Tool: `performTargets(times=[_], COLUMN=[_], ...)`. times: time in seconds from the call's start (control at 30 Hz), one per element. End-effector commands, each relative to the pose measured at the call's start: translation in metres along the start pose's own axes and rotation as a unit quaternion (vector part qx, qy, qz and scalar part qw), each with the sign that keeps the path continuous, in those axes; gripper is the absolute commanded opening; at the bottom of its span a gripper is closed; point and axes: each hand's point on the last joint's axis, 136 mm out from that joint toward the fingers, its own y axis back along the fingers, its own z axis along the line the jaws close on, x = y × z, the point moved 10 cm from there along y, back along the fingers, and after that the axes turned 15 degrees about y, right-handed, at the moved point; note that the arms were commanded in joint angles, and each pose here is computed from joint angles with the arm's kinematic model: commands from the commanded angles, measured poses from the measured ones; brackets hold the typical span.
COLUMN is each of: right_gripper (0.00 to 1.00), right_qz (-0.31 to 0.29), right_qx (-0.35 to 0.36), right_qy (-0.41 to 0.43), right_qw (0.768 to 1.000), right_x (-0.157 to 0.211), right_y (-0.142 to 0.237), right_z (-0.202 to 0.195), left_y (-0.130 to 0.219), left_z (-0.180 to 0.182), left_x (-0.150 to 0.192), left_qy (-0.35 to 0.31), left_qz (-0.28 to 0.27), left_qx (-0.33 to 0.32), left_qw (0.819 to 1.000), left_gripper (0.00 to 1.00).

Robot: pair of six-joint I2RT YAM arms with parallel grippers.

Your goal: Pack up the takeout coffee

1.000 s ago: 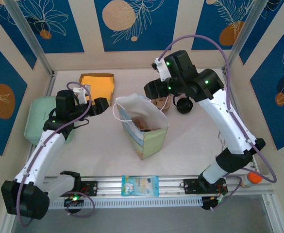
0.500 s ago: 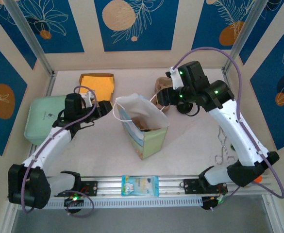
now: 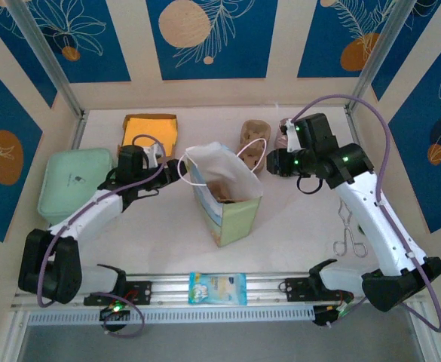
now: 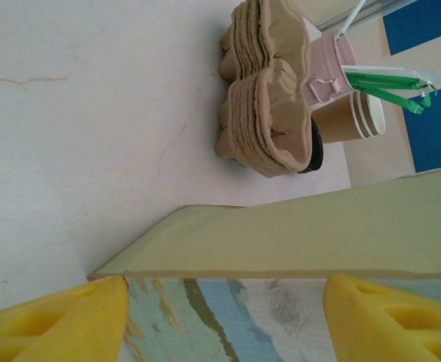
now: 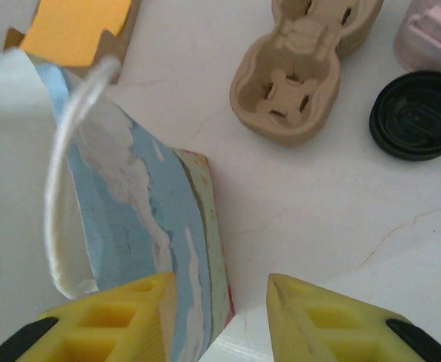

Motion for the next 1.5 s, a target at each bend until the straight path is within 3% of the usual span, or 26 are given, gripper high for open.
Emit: performTargets(times=[0.0, 0.4, 0.93, 1.17, 1.23, 1.37, 1.47], right_gripper=[0.34, 0.25, 0.27, 0.38, 0.44, 0.66, 0.70], right_qz=[-0.003, 0.004, 0.001, -0.041, -0.052, -0.075, -0.101], right_qx=[-0.029, -0.101, -0.129, -0.090, -0.073, -0.058, -0.050], right_qy=[-0.005, 0.043, 0.039, 0.026, 0.025, 0.028, 0.026], right_qw=[1.000, 0.994, 0.991, 0.995, 0.996, 0.995, 0.993], right_x=[0.005, 0.012, 0.017, 0.015, 0.015, 0.016, 0.015], right_y=[-0.005, -0.020, -0.030, -0.008, -0.001, 0.012, 0.022], right_z=[0.005, 0.038, 0.049, 0.032, 0.028, 0.022, 0.017], left_y=[-0.005, -0.030, -0.038, -0.027, -0.022, -0.014, -0.014], left_z=[-0.009, -0.020, -0.031, -0.042, -0.045, -0.053, -0.056], left_x=[-0.004, -0.005, -0.019, -0.043, -0.053, -0.075, -0.089], left_qy=[-0.011, -0.024, -0.060, -0.066, -0.071, -0.089, -0.112], left_qz=[-0.006, 0.018, 0.036, 0.020, 0.010, -0.017, -0.037], left_qx=[0.011, 0.011, -0.015, -0.028, -0.045, -0.086, -0.130], left_qw=[1.000, 0.999, 0.997, 0.997, 0.996, 0.992, 0.985], left_gripper=[0.69, 0.68, 0.68, 0.69, 0.69, 0.69, 0.69])
